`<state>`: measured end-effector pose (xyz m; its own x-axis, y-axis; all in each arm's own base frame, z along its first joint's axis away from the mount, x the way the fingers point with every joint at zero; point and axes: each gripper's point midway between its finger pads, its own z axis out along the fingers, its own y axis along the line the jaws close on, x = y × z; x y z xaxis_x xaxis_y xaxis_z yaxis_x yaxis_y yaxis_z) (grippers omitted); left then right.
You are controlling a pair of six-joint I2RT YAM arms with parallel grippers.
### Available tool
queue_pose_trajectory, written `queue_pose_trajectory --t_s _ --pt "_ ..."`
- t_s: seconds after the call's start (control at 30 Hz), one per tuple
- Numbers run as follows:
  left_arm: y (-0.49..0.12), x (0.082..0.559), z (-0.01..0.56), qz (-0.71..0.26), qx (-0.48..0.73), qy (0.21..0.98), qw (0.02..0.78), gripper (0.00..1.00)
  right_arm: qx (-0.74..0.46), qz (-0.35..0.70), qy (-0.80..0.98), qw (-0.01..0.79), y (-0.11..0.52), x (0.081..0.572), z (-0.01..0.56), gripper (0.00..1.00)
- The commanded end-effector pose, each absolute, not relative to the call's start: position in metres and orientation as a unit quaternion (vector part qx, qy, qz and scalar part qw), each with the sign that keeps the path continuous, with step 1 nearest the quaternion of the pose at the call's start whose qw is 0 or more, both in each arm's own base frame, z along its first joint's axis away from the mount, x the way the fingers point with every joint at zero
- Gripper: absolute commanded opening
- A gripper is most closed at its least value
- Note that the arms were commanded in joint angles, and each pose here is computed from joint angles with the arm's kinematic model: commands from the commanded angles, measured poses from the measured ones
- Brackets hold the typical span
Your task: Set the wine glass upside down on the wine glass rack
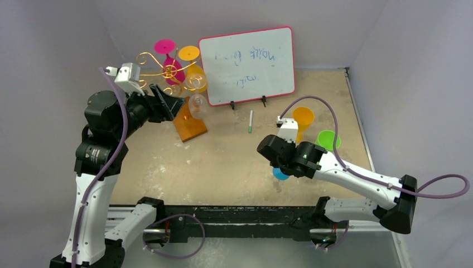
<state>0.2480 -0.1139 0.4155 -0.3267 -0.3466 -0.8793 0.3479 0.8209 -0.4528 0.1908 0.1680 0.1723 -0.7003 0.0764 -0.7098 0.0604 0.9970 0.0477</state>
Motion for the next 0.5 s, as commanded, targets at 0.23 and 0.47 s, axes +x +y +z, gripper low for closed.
queue_pose_trajectory --t_s 0.23,0.47 --pt "-0.125 0.236 0.448 -0.333 0.055 0.696 0.634 0.68 0.004 0.008 0.911 0.411 0.171 0.201 0.194 0.0" --pt "-0.134 0.229 0.452 -0.351 0.092 0.662 0.656 0.68 -0.039 0.078 0.891 0.445 0.188 0.204 0.236 0.0"
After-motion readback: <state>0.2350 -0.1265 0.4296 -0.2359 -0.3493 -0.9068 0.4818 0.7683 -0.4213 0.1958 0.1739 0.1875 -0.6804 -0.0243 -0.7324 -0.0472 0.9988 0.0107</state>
